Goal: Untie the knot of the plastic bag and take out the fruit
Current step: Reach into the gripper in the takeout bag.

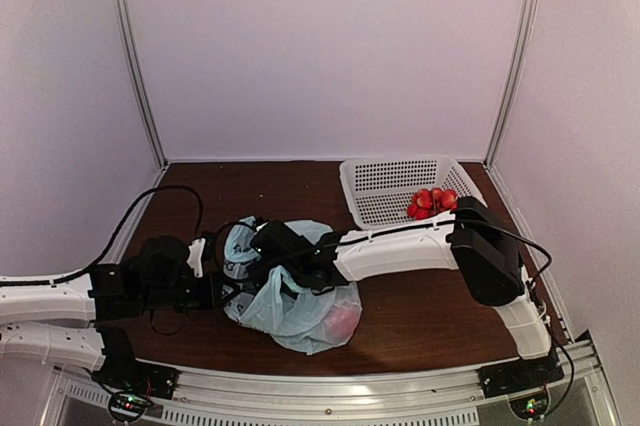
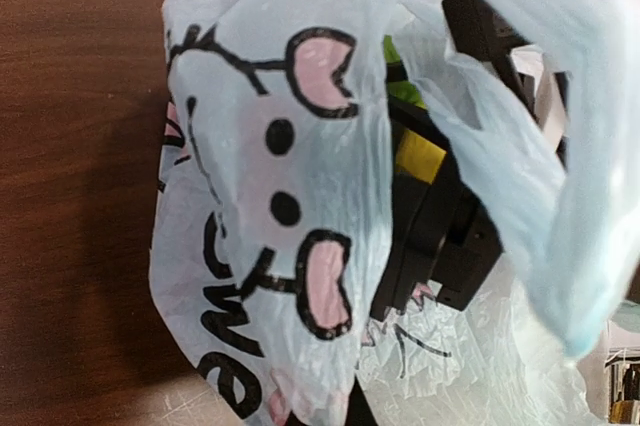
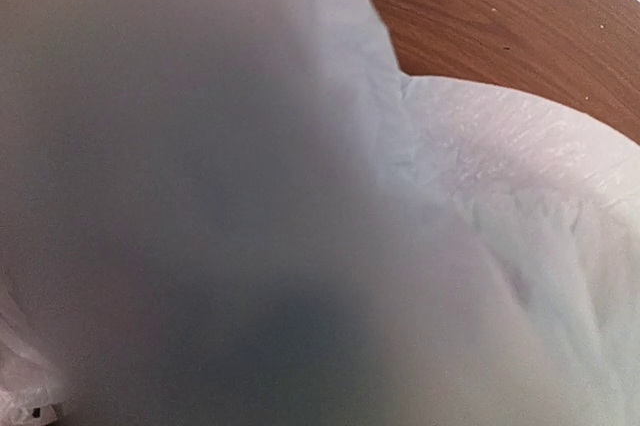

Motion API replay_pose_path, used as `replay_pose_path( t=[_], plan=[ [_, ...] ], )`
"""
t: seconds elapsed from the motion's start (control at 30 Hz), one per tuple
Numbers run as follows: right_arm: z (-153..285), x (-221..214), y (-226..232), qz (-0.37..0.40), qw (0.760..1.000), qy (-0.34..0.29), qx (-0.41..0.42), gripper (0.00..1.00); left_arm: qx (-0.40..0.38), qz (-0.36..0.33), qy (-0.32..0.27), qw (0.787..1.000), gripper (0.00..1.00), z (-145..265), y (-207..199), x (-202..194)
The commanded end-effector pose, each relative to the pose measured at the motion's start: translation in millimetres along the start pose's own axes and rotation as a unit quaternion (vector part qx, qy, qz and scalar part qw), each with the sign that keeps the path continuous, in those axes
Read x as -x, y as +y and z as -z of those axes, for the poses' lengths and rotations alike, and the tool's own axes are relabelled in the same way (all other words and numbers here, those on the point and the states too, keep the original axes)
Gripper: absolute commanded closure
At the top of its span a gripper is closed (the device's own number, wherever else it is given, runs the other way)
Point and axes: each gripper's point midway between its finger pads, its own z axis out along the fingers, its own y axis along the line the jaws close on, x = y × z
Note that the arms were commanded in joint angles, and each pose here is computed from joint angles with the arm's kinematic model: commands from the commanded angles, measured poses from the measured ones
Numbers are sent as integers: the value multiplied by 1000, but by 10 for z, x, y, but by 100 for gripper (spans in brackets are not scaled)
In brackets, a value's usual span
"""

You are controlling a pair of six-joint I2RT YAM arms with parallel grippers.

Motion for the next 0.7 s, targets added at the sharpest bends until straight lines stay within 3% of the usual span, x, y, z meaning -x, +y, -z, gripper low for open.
replay_pose_path(
  t=[0.0, 0.13, 0.27, 0.43, 0.67],
  plan=[
    [-138, -96, 63, -11, 1000, 15, 18, 5, -6, -8, -18, 1000, 100, -3, -50, 77],
    [-210, -159, 92, -18, 999, 22, 29, 9, -6, -8, -20, 1000, 100, 0, -51, 81],
    [-187, -123, 79, -18, 999, 18, 28, 26, -8, -7, -21, 1000, 100, 7, -54, 84],
    [-108, -31, 94, -17, 999, 4, 35, 38, -8, -8, -22, 1000, 100, 10, -56, 90],
    [30, 89, 94, -16, 999, -14, 45, 44, -9, -6, -21, 1000, 100, 12, -56, 83]
  ],
)
